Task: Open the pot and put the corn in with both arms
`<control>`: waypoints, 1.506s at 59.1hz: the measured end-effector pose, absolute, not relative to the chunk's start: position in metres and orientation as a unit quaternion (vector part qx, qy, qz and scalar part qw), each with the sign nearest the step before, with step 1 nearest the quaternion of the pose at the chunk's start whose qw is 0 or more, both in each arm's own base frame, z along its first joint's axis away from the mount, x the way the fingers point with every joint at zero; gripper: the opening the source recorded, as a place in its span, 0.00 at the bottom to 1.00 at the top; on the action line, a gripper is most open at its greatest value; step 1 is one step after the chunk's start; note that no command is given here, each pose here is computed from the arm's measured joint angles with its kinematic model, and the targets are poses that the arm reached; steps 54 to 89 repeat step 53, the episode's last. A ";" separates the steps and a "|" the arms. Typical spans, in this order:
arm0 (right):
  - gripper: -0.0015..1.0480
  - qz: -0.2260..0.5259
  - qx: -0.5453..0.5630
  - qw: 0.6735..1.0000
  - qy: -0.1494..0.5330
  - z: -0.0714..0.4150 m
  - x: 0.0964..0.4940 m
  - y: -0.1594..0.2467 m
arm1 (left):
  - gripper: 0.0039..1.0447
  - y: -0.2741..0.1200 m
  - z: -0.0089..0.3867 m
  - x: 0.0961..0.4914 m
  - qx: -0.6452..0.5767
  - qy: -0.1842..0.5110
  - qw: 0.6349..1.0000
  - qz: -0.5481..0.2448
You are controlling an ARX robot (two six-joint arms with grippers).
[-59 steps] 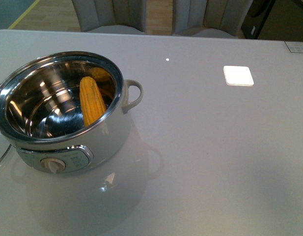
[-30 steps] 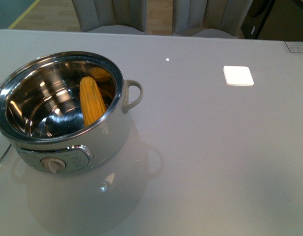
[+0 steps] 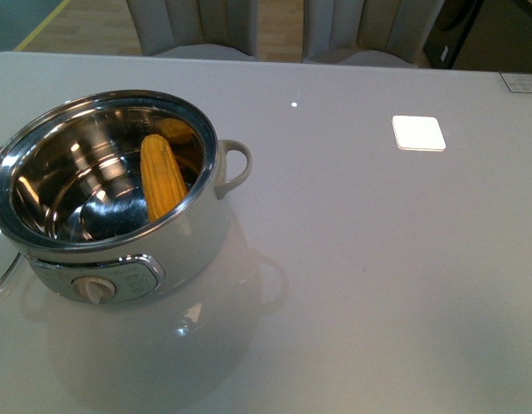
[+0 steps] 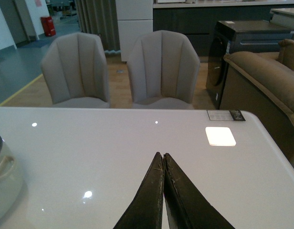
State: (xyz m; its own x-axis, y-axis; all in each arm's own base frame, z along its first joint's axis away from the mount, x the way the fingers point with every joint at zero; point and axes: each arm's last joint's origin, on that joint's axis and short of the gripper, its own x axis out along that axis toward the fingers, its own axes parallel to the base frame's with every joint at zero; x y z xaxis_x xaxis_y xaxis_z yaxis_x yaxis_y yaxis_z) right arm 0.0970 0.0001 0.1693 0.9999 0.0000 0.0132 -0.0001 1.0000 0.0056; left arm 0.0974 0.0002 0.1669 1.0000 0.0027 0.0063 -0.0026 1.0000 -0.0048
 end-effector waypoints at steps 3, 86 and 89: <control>0.02 0.000 0.003 1.000 -0.007 0.169 0.097 0.000 | 0.94 0.000 0.167 0.097 -0.002 -0.003 1.000 0.001; 0.92 0.000 0.002 1.000 -0.007 0.169 0.097 0.000 | 0.94 0.000 0.167 0.097 -0.002 -0.003 1.000 0.001; 0.92 0.000 0.002 1.000 -0.007 0.169 0.097 0.000 | 0.94 0.000 0.167 0.097 -0.002 -0.003 1.000 0.001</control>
